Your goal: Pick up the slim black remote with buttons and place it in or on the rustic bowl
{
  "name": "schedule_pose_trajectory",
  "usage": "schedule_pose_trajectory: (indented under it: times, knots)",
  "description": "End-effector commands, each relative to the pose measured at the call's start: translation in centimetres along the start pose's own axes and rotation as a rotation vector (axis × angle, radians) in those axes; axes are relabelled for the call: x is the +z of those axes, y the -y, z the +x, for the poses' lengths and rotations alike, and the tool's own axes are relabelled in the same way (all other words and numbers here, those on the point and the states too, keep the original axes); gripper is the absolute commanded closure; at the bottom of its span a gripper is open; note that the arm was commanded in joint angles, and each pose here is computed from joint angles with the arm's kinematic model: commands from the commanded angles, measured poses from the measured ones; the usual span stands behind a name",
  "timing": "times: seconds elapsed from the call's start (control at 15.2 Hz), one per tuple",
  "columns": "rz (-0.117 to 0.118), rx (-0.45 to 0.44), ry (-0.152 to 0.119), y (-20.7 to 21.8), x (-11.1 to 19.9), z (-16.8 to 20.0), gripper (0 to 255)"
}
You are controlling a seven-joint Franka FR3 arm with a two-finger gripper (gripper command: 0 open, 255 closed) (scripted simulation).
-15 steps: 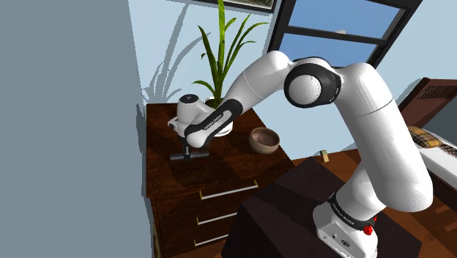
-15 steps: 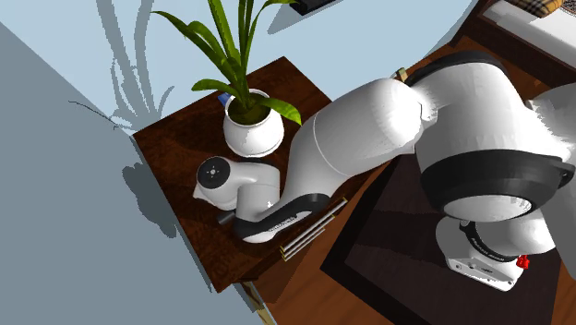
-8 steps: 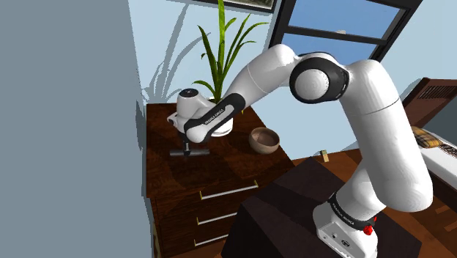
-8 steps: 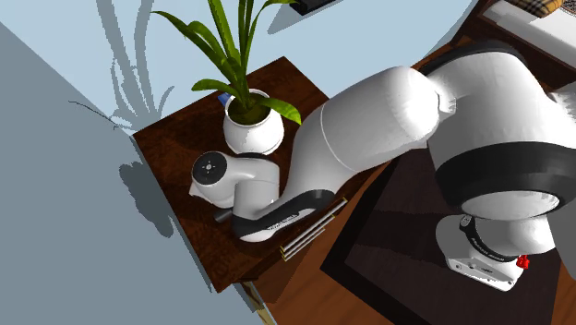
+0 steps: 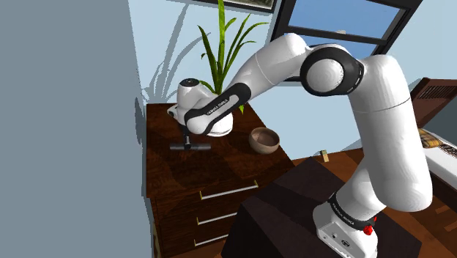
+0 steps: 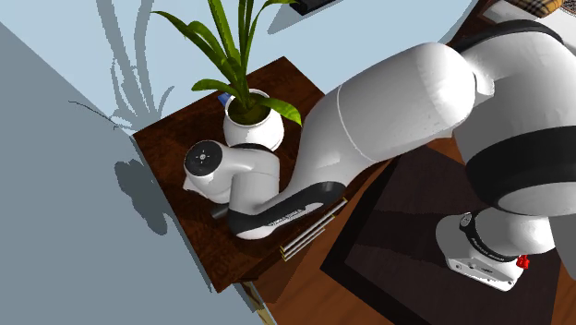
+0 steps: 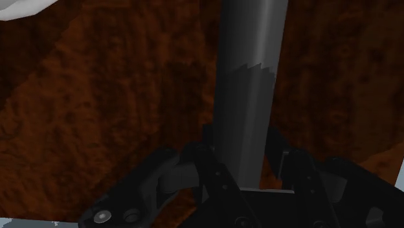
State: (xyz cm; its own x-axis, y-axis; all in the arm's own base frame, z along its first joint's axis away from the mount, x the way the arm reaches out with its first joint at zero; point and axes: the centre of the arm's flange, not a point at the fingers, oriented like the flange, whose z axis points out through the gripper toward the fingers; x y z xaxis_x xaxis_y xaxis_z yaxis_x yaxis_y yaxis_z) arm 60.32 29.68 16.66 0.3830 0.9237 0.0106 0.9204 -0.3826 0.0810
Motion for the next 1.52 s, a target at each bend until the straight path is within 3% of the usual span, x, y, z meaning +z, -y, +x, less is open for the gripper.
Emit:
schedule_pose_trajectory:
  times: [0.0, 1.19, 1.45]
  knots:
    - [0.0, 0.0, 0.0, -0.1, -1.1, 0.0, 255]
    - [0.0, 0.0, 0.0, -0.9, -10.4, 0.1, 255]
    - [0.0, 0.0, 0.0, -1.1, -10.3, -5.1, 255]
